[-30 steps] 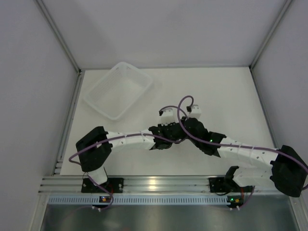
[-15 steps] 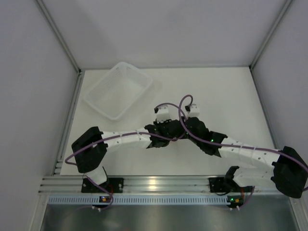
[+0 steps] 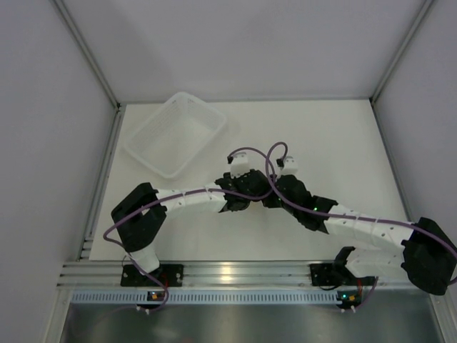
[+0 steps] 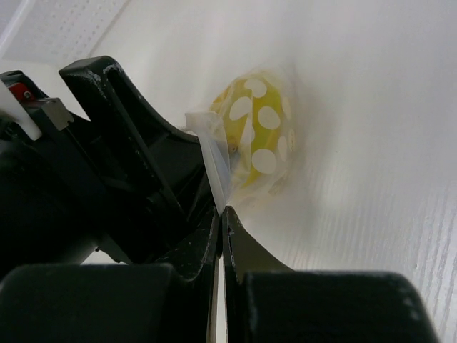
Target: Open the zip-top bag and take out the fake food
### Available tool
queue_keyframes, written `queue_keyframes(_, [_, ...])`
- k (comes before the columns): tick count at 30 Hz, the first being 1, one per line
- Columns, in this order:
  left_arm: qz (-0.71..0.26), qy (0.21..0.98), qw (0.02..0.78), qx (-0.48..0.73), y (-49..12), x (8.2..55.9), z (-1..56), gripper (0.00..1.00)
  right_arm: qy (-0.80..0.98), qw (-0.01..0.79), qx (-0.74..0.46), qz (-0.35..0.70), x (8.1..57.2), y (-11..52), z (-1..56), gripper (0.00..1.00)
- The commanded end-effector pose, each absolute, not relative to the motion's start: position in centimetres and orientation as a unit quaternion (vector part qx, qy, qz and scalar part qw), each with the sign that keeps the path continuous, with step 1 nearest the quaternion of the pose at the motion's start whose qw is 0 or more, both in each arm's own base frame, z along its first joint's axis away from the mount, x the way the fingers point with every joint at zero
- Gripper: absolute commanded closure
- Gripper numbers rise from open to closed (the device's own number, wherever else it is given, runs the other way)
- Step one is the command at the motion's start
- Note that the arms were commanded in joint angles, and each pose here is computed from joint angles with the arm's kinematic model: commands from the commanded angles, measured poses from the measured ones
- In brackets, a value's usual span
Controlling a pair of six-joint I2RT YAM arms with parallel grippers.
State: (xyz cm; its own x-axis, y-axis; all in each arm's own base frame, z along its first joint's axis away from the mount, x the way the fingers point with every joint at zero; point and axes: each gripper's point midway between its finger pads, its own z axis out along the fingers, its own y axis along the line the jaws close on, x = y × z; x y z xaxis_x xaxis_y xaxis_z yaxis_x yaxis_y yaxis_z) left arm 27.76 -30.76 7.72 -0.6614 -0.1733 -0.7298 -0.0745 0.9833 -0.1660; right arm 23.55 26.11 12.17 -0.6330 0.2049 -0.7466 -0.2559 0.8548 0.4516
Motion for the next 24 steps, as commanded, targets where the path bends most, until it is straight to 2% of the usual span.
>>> queue_keyframes(1, [-0.091,0.893,0.432,-0.092,-32.3,29.9,9.7,0.39,0.857,0.415,-0.028,0.305,23.1,27.1,12.7,1.00])
queue_keyframes(12, [-0.074,0.906,0.412,-0.058,-33.1,30.1,7.6,0.37,0.856,0.412,-0.045,0.309,23.5,27.1,12.8,1.00])
queue_keyframes(15, [-0.059,0.905,0.418,-0.057,-33.0,30.6,6.9,0.36,0.854,0.412,-0.048,0.314,23.6,27.4,12.9,1.00])
queue_keyframes(18, [-0.056,0.901,0.426,-0.057,-33.3,31.0,6.7,0.30,0.853,0.403,-0.057,0.326,23.5,27.9,12.9,1.00])
queue_keyframes(24, [-0.066,0.886,0.456,-0.047,-33.7,31.8,6.5,0.29,0.854,0.384,-0.075,0.344,23.1,28.5,12.4,1.00])
